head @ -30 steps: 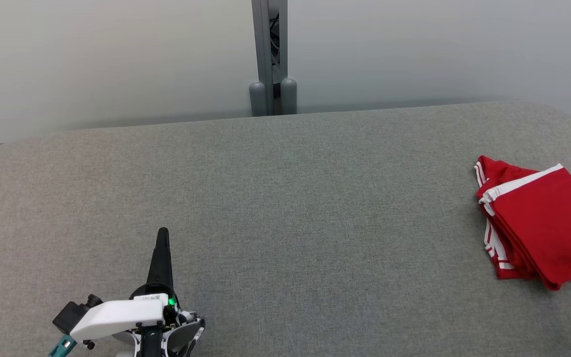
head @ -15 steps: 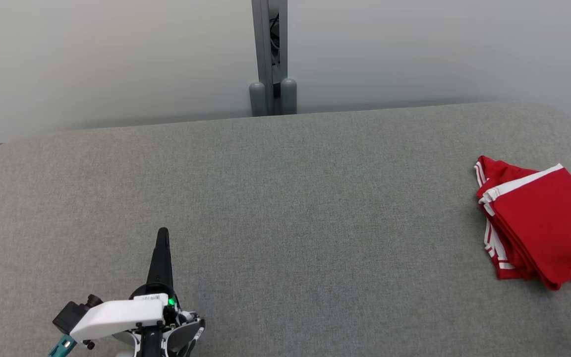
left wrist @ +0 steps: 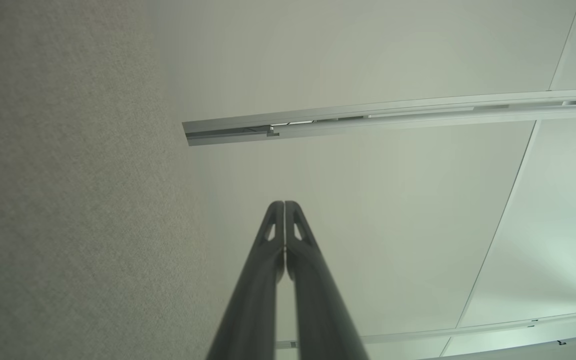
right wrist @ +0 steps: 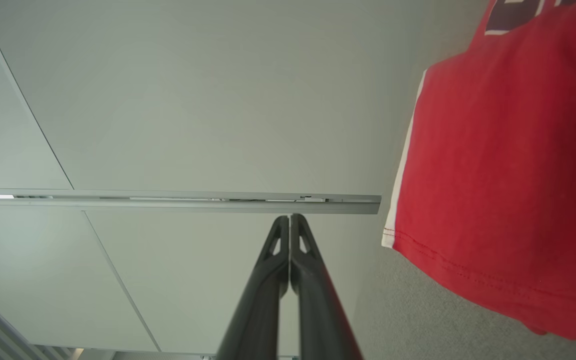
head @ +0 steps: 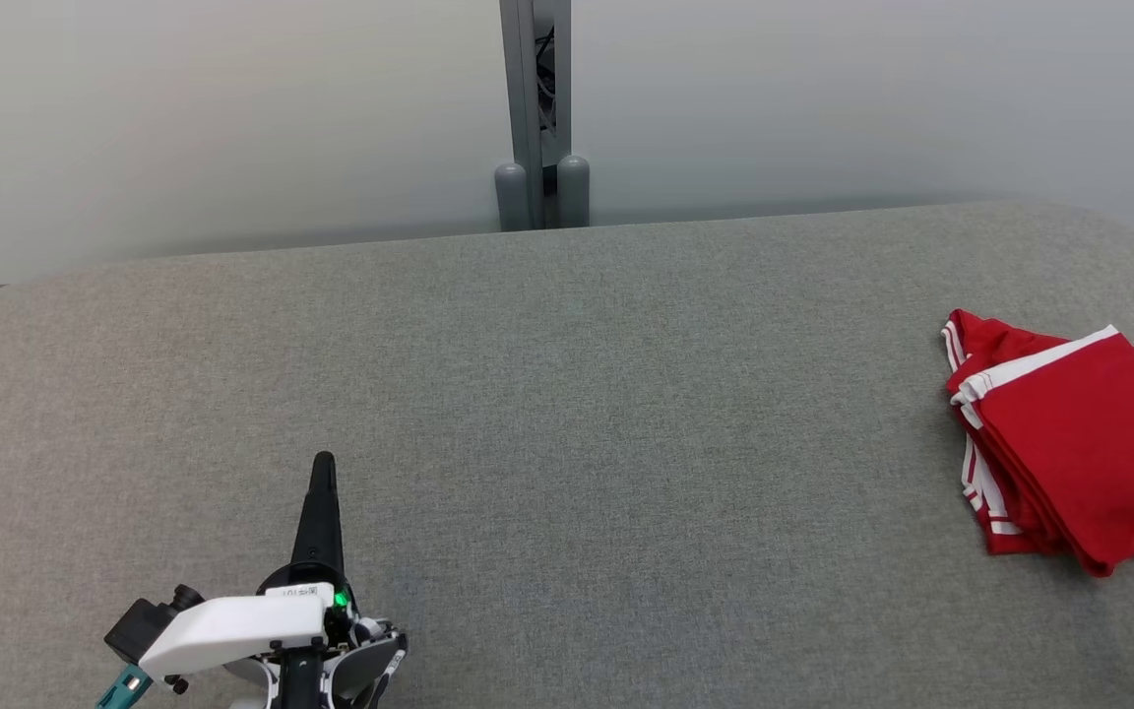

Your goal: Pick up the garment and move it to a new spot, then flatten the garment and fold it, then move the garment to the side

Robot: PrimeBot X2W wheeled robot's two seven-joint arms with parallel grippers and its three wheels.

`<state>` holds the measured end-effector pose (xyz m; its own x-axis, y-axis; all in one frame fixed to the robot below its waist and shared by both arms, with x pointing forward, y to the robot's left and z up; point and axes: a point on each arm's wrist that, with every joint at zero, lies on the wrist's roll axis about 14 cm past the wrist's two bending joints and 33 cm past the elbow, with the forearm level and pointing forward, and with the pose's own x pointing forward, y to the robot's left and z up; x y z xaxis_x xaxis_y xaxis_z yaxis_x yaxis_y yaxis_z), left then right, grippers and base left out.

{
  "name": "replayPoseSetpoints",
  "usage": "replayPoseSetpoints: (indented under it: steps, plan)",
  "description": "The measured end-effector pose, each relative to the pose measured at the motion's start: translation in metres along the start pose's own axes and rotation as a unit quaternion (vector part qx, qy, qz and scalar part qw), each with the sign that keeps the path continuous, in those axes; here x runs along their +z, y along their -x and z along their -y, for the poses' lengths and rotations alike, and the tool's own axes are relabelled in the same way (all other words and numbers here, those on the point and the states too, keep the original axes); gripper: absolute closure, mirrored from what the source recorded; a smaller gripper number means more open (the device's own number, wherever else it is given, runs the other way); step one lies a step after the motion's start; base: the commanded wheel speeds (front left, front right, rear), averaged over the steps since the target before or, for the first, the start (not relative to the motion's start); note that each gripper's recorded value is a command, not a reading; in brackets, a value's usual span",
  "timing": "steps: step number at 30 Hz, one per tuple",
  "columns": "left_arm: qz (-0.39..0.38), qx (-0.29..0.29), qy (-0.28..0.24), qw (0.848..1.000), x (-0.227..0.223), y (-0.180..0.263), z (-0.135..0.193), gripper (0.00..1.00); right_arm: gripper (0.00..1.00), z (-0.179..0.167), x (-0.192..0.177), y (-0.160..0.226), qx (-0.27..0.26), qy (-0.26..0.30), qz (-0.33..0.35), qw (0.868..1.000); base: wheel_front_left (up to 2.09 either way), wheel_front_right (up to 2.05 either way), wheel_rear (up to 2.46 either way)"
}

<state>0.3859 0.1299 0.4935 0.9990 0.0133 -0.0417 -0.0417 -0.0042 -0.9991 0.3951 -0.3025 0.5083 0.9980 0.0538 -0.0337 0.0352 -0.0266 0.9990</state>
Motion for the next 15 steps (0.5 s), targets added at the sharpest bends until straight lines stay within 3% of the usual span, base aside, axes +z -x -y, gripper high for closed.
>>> replayPoseSetpoints:
  steps: [15]
  plan:
    - [0.0, 0.0, 0.0, 1.0, 0.0, 0.0, 0.0, 1.0, 1.0, 0.0, 0.0, 0.0, 0.0, 0.0, 0.0, 1.0, 0.0, 0.0, 0.0]
